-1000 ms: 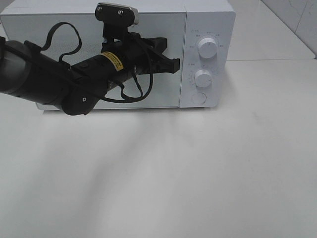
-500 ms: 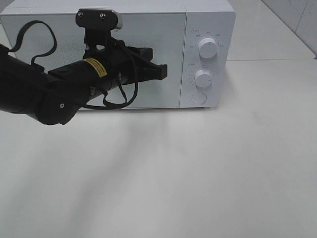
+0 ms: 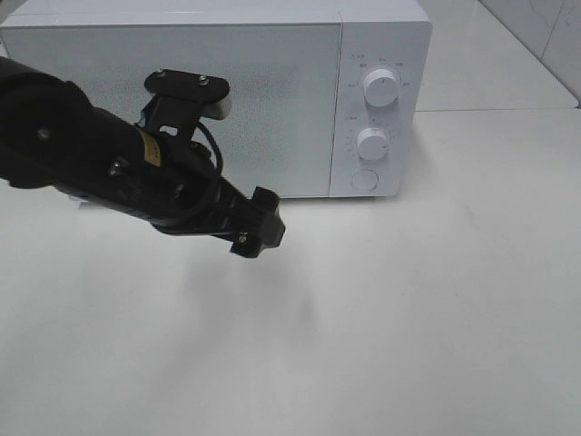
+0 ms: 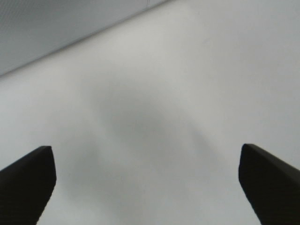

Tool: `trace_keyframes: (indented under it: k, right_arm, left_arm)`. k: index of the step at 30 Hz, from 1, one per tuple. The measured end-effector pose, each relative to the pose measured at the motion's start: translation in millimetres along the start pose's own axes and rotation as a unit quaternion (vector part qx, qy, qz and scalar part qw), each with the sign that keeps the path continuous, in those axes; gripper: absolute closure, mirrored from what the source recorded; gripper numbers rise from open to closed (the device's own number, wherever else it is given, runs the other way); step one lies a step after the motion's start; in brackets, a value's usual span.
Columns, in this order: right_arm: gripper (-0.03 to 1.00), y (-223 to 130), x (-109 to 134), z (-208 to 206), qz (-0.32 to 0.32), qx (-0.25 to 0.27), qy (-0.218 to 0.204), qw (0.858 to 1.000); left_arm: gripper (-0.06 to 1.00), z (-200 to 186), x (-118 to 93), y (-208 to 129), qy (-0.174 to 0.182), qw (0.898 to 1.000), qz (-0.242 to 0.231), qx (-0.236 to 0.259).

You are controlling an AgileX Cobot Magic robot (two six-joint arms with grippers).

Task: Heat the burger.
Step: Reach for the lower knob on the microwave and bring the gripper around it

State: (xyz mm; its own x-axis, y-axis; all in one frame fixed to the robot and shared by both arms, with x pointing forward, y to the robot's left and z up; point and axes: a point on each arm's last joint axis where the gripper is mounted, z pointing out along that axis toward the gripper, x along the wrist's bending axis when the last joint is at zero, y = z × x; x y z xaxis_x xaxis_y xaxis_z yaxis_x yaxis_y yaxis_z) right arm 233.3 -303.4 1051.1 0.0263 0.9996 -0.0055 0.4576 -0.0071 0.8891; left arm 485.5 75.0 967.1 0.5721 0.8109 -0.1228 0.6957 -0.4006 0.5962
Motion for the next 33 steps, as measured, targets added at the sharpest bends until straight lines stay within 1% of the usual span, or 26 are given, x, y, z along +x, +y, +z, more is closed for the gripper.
trace_keyframes:
  k: [1,2,4,5,7,10,12,13,15,16,17,18,19,20,21,23,24,26,33]
  right_arm:
    - [0.24,0,0,0,0.000,0.000,0.000,1.000]
    - [0.24,0,0,0,0.000,0.000,0.000,1.000]
    - [0.24,0,0,0,0.000,0.000,0.000,1.000]
    - [0.24,0,0,0,0.000,0.000,0.000,1.000]
    - [0.24,0,0,0,0.000,0.000,0.000,1.000]
    - [0.24,0,0,0,0.000,0.000,0.000,1.000]
    - [0.24,0,0,0,0.000,0.000,0.000,1.000]
    - [0.24,0,0,0,0.000,0.000,0.000,1.000]
    - [0.24,0,0,0,0.000,0.000,0.000,1.000]
    - [0.24,0,0,0,0.000,0.000,0.000,1.000]
    - [0.24,0,0,0,0.000,0.000,0.000,1.000]
    - [0.24,0,0,0,0.000,0.000,0.000,1.000]
    - [0.24,0,0,0,0.000,0.000,0.000,1.000]
    - [0.24,0,0,0,0.000,0.000,0.000,1.000]
    - [0.24,0,0,0,0.000,0.000,0.000,1.000]
    - [0.24,0,0,0,0.000,0.000,0.000,1.000]
    - [0.24,0,0,0,0.000,0.000,0.000,1.000]
    - [0.24,0,0,0,0.000,0.000,0.000,1.000]
    - [0.24,0,0,0,0.000,0.000,0.000,1.000]
  left_arm:
    - [-0.04,-5,0,-1,0.000,1.000,0.000,0.012]
    - [-0.04,-5,0,-1,0.000,1.000,0.000,0.012]
    - [-0.05,-33,-2,-4,-0.001,0.999,0.002,0.046]
    - [-0.05,-33,-2,-4,-0.001,0.999,0.002,0.046]
    - [-0.05,-55,-2,-9,-0.001,0.997,0.003,0.077]
    - [-0.05,-62,-1,-10,0.000,0.997,0.000,0.083]
    - [-0.05,-81,9,-12,0.009,0.995,-0.027,0.096]
    - [-0.05,-81,9,-12,0.009,0.995,-0.027,0.096]
    - [-0.05,-101,38,-14,0.037,0.990,-0.078,0.108]
    - [-0.05,-101,38,-14,0.037,0.990,-0.078,0.108]
    - [-0.05,-107,46,-15,0.045,0.989,-0.092,0.110]
    - [-0.05,-117,60,-17,0.059,0.985,-0.118,0.114]
    - [-0.05,-117,60,-17,0.059,0.985,-0.118,0.114]
    - [-0.05,-128,74,-21,0.074,0.979,-0.147,0.118]
    - [-0.05,-128,74,-21,0.074,0.979,-0.147,0.118]
    - [-0.05,-143,90,-28,0.091,0.972,-0.179,0.125]
    - [-0.05,-143,90,-28,0.091,0.972,-0.179,0.125]
    - [-0.05,-159,97,-34,0.101,0.967,-0.196,0.127]
    - [-0.05,-184,94,-41,0.107,0.968,-0.199,0.112]
